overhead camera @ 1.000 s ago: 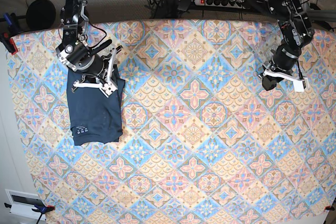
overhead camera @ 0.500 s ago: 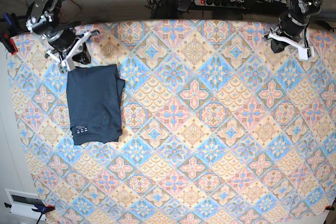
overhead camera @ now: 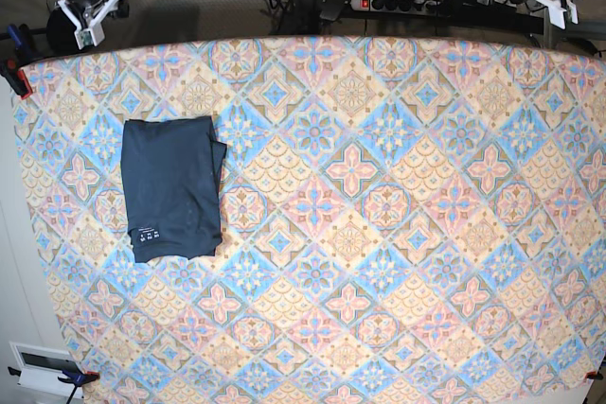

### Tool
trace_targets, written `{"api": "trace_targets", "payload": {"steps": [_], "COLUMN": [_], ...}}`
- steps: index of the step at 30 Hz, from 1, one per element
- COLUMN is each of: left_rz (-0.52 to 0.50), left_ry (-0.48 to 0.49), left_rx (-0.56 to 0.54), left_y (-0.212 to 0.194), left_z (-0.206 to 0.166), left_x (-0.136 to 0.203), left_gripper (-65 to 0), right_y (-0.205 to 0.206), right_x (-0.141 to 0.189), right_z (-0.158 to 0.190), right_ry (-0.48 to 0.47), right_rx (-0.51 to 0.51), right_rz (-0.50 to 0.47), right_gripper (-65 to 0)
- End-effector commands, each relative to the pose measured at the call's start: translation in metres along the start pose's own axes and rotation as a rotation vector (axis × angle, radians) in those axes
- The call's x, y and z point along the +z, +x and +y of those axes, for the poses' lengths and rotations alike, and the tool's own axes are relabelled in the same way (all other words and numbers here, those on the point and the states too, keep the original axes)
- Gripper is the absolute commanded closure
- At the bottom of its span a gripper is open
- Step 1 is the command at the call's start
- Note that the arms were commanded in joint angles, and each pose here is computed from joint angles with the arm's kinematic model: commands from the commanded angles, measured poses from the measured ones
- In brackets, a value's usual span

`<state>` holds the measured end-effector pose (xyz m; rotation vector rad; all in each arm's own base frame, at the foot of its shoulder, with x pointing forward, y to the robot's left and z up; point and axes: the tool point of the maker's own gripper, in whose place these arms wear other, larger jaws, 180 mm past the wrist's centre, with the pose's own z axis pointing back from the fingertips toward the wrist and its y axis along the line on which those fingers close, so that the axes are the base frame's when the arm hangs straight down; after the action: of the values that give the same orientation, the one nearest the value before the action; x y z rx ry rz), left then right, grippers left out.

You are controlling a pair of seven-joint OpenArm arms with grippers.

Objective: Layout the t-shirt on the table in an organized manner, then fold the t-shirt properly

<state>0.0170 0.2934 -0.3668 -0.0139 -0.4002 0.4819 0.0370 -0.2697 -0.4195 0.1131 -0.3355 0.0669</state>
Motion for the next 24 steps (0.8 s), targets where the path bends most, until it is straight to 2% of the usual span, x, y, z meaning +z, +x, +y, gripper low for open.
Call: {"api": "trace_targets", "payload": {"steps": [1,5,8,10,13,17,19,24], "left_rz": [0.008,0.076,0.143,0.147,0.182,0.237,0.251,0.286], "left_ry": [0.016,0.052,0.095,0.075,0.085,0.077,0.082,0.099], "left_rx": [-0.020,0.014,0.082,0.115,0.124,0.057,0.023,-0.028], "left_y": [-0.002,-0.028,-0.054,-0.058,-0.076,-0.105,-0.118,-0.155], "left_z": [0.006,0.021,0.044,0.040,0.042,0.027,0.023,0.019], "left_x": [0.007,0.007,-0.002,-0.020,-0.042,-0.082,-0.101,-0.147], "left_gripper": [0.0,0.0,0.0,0.0,0.0,0.0,0.0,0.0], "right_y": [-0.011,-0.069,-0.116,-0.136,-0.151,-0.157,-0.163,-0.158], "right_x": [0.003,-0.005,-0.019,-0.032,-0.049,-0.078,-0.093,-0.123], "right_z": [-0.005,-0.010,-0.001,0.006,0.022,0.033,0.038,0.044], "right_ry": [-0.014,-0.013,0.025,0.057,0.101,0.132,0.152,0.175], "right_rx": [0.009,-0.058,-0.113,-0.132,-0.111,-0.081,-0.109,-0.163], "right_rz": [0.030,0.186,0.315,0.376,0.421,0.442,0.460,0.424], "right_gripper": [0.0,0.0,0.0,0.0,0.0,0.0,0.0,0.0]}}
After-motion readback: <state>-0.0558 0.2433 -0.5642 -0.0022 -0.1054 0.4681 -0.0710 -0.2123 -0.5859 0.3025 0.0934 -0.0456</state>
